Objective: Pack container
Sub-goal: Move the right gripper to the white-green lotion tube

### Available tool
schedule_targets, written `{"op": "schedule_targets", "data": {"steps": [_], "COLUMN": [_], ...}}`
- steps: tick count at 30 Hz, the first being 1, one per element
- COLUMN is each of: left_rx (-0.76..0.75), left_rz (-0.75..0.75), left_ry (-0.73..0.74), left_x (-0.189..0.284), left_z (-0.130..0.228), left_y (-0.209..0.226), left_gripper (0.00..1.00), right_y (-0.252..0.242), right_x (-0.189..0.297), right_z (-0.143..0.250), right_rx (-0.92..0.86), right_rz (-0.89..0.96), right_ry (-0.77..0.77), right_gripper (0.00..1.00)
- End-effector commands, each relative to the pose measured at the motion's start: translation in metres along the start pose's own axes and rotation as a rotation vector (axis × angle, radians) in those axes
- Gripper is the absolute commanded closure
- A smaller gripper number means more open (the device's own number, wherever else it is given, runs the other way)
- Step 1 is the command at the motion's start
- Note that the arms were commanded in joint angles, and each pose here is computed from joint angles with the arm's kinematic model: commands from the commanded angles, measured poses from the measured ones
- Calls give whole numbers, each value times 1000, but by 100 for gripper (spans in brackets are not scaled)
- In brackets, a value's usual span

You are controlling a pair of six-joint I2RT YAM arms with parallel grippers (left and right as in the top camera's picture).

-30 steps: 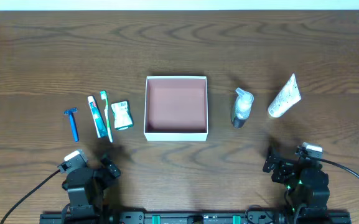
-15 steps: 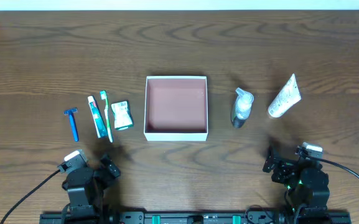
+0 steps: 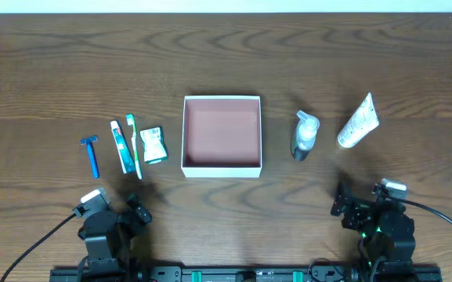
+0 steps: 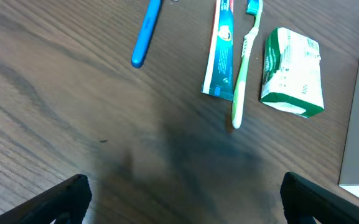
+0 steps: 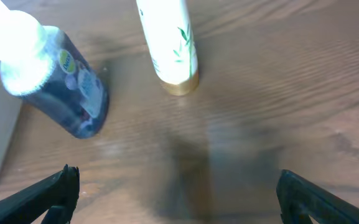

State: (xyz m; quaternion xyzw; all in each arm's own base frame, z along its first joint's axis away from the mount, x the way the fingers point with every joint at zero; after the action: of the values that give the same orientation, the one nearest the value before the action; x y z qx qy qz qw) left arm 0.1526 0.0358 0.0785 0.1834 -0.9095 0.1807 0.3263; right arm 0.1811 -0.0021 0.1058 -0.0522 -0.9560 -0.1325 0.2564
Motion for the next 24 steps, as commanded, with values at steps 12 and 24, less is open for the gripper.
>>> {"op": "schedule_targets", "data": {"steps": [12, 24], "left_rx": [-20, -20], "left_rz": [-16, -16], "left_ry": [47, 47], "left_x": [-5, -5], "left_z": [14, 14], "left_y": [5, 5], "left_gripper": [2, 2], "right_y": [60, 73], "right_x": [49, 43], "right_z": [-100, -204], "right_rx": [39, 140], "right_rz": [-284, -48], "right_ry": [-246, 130], "right_gripper": [1, 1]}}
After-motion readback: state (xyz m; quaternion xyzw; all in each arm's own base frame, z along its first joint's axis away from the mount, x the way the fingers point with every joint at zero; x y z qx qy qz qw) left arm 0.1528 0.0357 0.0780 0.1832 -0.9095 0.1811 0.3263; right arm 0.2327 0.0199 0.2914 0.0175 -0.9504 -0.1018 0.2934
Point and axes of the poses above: each gripper's point midway between its finger pads, its own x axis back along the fingers, its own y axis along the line the jaws close on, z = x × y, the point moved 2 cm from there along x, back along the fingers
